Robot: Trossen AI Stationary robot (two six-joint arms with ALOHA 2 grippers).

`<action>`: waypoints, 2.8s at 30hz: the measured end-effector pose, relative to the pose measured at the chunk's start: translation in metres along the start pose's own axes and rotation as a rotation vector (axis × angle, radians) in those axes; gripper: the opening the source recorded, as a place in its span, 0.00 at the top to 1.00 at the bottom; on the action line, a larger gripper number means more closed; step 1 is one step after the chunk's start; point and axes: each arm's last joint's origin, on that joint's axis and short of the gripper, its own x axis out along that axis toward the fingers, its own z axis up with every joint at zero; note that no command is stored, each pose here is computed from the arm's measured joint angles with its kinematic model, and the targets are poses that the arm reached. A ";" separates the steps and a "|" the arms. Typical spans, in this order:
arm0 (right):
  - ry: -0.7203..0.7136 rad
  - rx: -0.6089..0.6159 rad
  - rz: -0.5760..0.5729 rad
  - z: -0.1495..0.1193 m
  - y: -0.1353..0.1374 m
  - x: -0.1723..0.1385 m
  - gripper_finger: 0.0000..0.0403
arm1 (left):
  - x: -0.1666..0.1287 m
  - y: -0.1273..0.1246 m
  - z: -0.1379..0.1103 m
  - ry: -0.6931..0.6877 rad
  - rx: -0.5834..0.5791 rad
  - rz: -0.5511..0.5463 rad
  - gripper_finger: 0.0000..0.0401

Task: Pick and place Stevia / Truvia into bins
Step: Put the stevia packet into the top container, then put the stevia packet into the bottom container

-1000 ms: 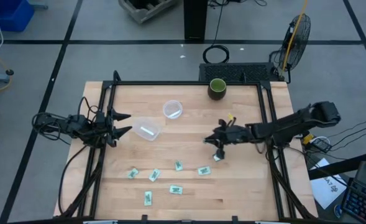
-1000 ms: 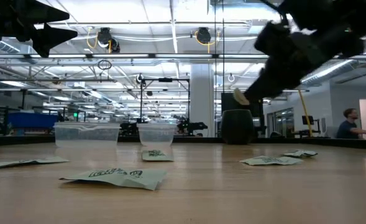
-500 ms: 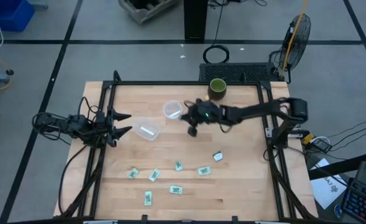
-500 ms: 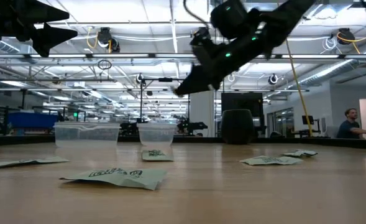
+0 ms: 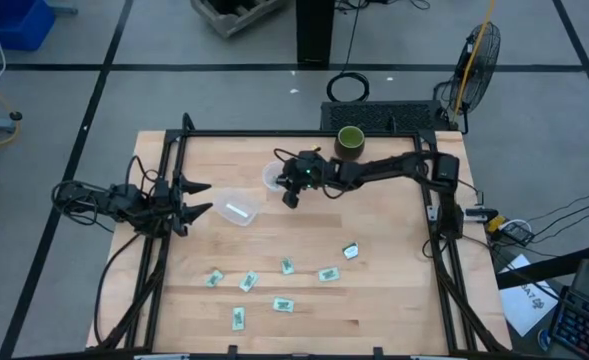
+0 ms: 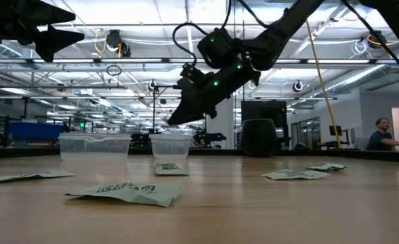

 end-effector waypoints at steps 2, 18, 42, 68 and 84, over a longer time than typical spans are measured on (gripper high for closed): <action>-0.003 0.002 -0.055 0.001 -0.004 -0.001 0.74 | 0.000 0.000 0.000 0.000 0.000 0.000 0.31; 0.408 -0.091 0.073 -0.033 0.039 -0.066 0.59 | 0.000 0.000 0.000 0.000 0.000 0.000 0.31; 0.299 -0.107 0.146 -0.149 0.121 -0.187 0.61 | 0.000 0.000 0.000 0.000 0.000 0.000 0.31; -0.049 -0.163 0.340 -0.127 0.159 -0.202 0.61 | 0.001 0.004 0.000 -0.006 0.004 0.052 0.31; -0.266 -0.357 0.325 -0.106 0.157 -0.200 0.62 | 0.002 0.001 0.022 -0.215 -0.415 -0.022 0.31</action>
